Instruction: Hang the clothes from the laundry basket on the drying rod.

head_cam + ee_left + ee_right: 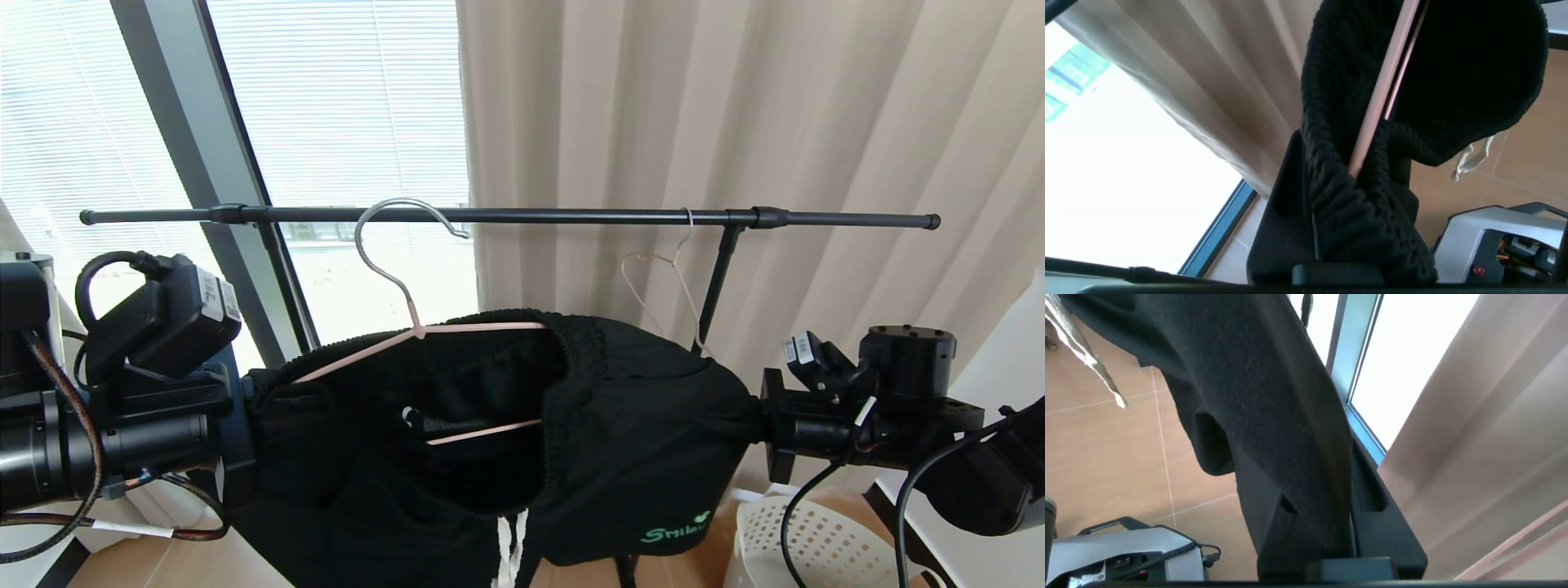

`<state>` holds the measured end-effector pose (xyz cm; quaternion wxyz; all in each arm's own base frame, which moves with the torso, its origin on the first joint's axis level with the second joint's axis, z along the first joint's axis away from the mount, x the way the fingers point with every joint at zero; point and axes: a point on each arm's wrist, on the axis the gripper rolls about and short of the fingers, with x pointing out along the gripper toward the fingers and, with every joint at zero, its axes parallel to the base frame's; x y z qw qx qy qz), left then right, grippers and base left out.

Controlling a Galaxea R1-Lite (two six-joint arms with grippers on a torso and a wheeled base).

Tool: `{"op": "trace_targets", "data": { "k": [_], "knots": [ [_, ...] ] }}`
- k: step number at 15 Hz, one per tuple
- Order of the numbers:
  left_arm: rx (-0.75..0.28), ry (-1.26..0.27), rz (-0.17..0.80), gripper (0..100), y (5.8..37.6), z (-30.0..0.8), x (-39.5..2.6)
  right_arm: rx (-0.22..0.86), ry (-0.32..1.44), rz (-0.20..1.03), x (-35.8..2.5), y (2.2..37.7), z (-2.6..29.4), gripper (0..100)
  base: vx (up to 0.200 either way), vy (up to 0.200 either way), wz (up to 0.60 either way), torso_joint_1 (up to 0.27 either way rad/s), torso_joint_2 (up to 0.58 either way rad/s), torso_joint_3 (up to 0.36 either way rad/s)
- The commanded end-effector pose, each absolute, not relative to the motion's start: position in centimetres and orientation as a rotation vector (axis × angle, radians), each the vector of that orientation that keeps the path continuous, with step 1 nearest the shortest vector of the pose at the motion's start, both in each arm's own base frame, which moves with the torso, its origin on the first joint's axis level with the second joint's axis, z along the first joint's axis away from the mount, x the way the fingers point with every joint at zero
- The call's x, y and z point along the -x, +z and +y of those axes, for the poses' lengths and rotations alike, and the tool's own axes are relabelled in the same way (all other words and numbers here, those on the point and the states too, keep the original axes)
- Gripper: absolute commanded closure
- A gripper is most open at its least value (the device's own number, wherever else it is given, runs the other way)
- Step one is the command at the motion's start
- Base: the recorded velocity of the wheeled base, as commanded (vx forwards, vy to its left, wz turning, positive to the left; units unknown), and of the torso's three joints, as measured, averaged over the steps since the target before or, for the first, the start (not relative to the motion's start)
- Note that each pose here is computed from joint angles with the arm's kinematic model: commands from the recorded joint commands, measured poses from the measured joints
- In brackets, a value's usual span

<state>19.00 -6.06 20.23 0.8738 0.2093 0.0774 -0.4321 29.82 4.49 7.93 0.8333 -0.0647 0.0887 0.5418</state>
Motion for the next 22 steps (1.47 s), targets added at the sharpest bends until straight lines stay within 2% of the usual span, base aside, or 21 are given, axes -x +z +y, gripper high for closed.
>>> {"op": "trace_targets", "data": {
  "k": [1,5,6,11,14,19,22],
  "knots": [
    [-0.436,-0.902,0.170,100,20.0,-6.1,-19.0,0.135,1.152,0.192,-29.7,7.9,4.6,100,0.000,0.000,0.00,0.000,0.00,0.000],
    [-0.425,-0.901,0.191,100,19.7,-6.1,-19.6,0.148,1.162,0.190,-29.0,7.8,4.7,100,0.000,0.000,0.00,0.000,0.00,0.000],
    [-0.401,-0.890,0.212,100,19.5,-6.0,-19.7,0.173,1.163,0.173,-29.1,7.8,4.7,0,0.000,0.000,0.00,0.000,0.00,0.000],
    [-0.288,-0.756,0.307,100,18.8,-3.9,-20.8,0.262,1.171,0.105,-28.9,8.2,4.6,0,0.000,0.000,0.00,0.000,0.00,0.000],
    [-0.248,-0.650,0.361,100,18.8,-4.0,-22.1,0.287,1.118,0.085,-28.7,9.8,4.6,0,0.000,0.000,0.00,0.000,0.00,0.000],
    [-0.176,-0.562,0.418,100,19.4,-7.4,-24.9,0.068,0.984,0.132,-26.9,14.5,6.5,0,0.000,0.000,0.00,0.000,0.00,0.000],
    [-0.188,-0.541,0.555,100,19.7,-10.0,-26.8,-0.002,0.933,0.098,-26.1,17.0,6.9,0,0.000,0.000,0.00,0.000,0.00,0.000]
  ]
}}
